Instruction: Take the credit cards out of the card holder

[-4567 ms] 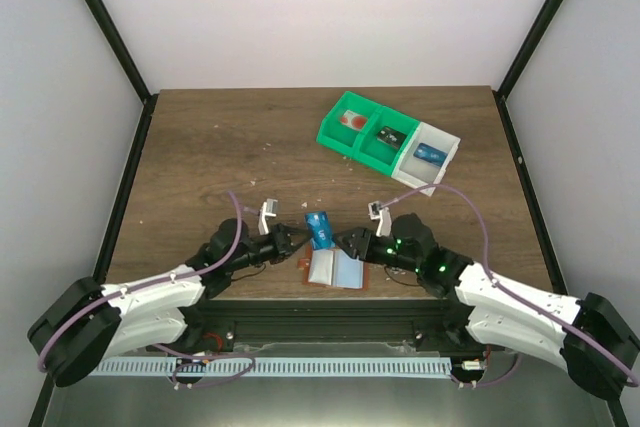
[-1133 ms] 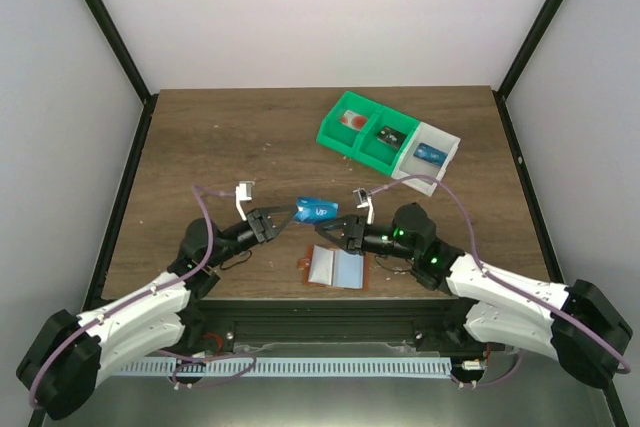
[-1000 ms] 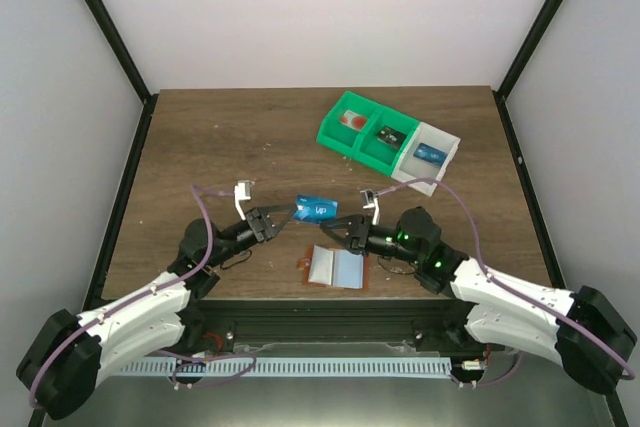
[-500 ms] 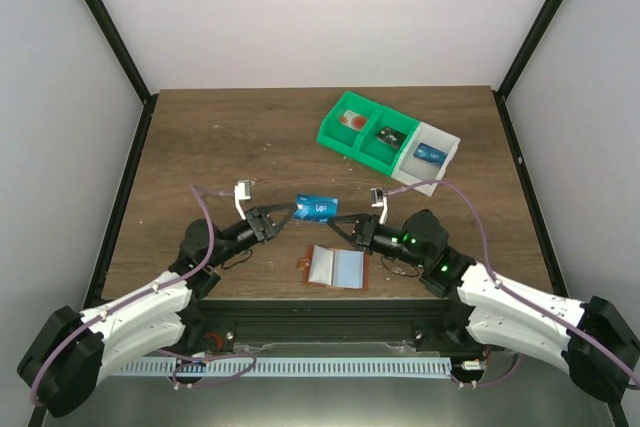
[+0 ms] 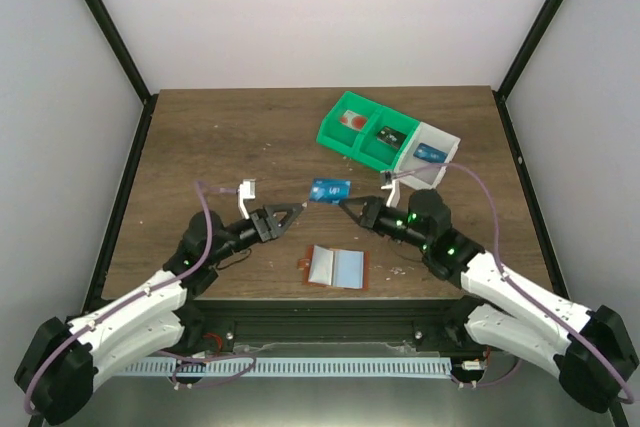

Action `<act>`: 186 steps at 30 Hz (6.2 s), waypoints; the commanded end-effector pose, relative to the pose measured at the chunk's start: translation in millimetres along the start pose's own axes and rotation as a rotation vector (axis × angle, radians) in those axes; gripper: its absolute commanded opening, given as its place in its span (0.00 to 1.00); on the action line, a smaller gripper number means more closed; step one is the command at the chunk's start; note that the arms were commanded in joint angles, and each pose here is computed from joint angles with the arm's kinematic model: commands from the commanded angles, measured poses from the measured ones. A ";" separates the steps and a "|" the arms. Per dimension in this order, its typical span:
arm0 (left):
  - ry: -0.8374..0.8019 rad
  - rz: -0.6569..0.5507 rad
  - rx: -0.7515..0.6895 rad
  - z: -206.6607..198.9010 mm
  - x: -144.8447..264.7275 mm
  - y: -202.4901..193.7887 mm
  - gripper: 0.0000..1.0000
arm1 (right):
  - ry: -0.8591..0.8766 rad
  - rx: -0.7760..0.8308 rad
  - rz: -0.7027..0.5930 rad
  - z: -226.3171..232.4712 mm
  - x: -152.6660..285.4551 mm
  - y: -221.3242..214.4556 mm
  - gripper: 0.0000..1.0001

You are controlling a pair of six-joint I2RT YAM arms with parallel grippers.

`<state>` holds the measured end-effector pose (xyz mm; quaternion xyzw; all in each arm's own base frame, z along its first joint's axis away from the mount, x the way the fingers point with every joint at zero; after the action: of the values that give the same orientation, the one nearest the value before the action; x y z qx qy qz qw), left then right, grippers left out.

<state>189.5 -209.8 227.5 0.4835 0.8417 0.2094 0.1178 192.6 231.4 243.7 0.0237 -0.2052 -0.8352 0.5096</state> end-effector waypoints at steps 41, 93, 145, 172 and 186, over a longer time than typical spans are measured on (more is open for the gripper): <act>0.335 0.089 -0.578 -11.8 37.6 17.5 1.00 | -0.793 -0.050 -0.373 -195.4 83.3 264.8 0.00; 0.291 0.046 -0.596 -21.7 45.6 18.5 1.00 | -0.816 -0.174 -0.352 -252.3 62.1 271.6 0.11; 0.335 0.034 -0.525 -9.2 44.1 17.6 1.00 | -0.735 -0.180 -0.415 -187.9 74.0 279.0 0.44; 0.528 0.101 -0.323 26.7 9.1 24.4 1.00 | -0.478 0.252 -0.110 -65.6 76.8 138.0 0.45; 0.478 -0.198 -0.537 -108.3 28.0 119.3 1.00 | -0.268 0.471 -0.181 54.9 100.3 155.7 0.99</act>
<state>228.6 -172.4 351.9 0.3208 0.8094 0.4891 0.0518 275.5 92.6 344.5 0.0161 -0.4569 -0.8138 0.3587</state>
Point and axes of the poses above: each gripper's point midway between its finger pads, its own x axis back along the fingers, its own z axis along the line the jaws close on, y = z × x, the point moved 4 cm from there along x, back along the fingers, and after that the axes turned 1 degree about -x, right-handed, at the moved point
